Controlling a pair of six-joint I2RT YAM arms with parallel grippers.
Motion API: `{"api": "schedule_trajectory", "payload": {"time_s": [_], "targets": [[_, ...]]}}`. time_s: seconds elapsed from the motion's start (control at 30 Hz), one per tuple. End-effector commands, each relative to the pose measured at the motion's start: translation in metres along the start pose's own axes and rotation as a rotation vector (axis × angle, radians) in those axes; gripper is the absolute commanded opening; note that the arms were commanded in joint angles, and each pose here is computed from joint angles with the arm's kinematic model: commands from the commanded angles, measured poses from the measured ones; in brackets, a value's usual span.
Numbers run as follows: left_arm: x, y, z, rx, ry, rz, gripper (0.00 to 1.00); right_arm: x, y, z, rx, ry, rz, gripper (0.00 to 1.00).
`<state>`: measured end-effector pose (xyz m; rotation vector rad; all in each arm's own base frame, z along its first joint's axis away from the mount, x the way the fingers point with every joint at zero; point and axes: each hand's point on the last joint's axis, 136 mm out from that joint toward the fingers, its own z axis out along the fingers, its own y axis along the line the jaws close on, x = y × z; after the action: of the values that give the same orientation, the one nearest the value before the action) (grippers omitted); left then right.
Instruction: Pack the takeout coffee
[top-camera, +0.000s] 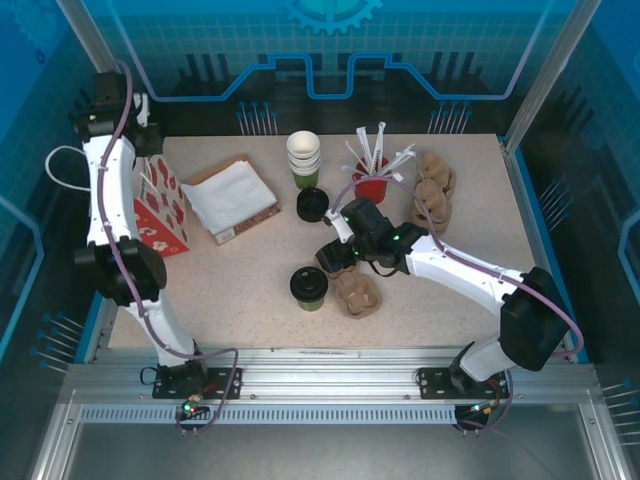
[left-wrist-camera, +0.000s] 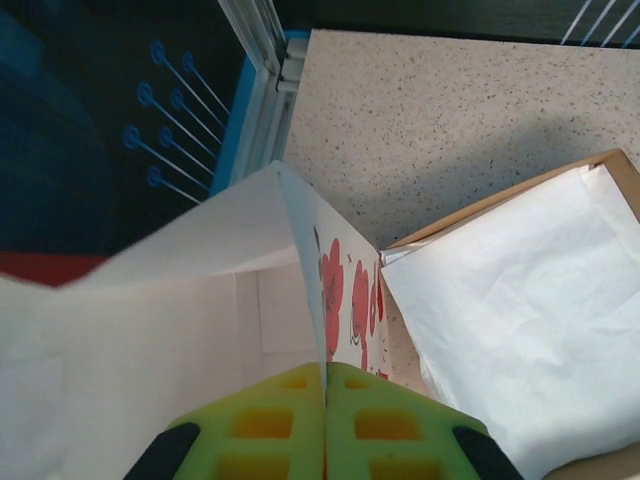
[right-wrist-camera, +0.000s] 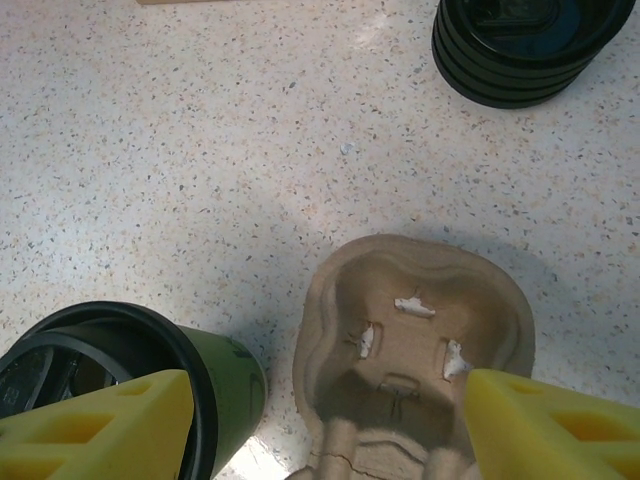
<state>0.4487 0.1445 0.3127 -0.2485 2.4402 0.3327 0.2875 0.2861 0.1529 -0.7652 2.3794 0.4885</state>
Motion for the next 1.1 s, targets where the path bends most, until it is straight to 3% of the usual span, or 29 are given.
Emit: {"api": "schedule_trajectory", "payload": {"time_s": [0.0,0.07,0.17,0.4,0.57,0.73,0.93,1.07], "targets": [[-0.024,0.009,-0.102,-0.13,-0.193,0.12,0.0,-0.018,-0.008,-0.026,0.028,-0.049,0.017,0.73],[-0.03,-0.01,-0.138,-0.12,-0.276,0.201,0.0,-0.021,-0.013,-0.036,0.044,-0.054,0.025,0.73],[-0.033,-0.059,-0.185,0.004,-0.41,0.331,0.0,-0.027,-0.023,-0.053,0.054,-0.07,0.046,0.73],[-0.014,-0.202,-0.264,0.45,-0.694,0.707,0.0,-0.035,-0.06,-0.105,0.117,-0.118,0.135,0.74],[0.013,-0.295,-0.287,0.687,-0.793,0.979,0.0,-0.037,-0.09,-0.159,0.206,-0.203,0.229,0.74],[0.047,-0.368,-0.29,0.805,-0.854,1.251,0.0,-0.029,-0.122,-0.21,0.35,-0.258,0.326,0.74],[0.089,-0.421,-0.296,0.965,-0.881,1.461,0.0,-0.021,-0.146,-0.257,0.449,-0.344,0.447,0.74],[0.111,-0.442,-0.303,1.078,-0.907,1.526,0.0,-0.023,-0.152,-0.265,0.465,-0.351,0.468,0.74]]}}
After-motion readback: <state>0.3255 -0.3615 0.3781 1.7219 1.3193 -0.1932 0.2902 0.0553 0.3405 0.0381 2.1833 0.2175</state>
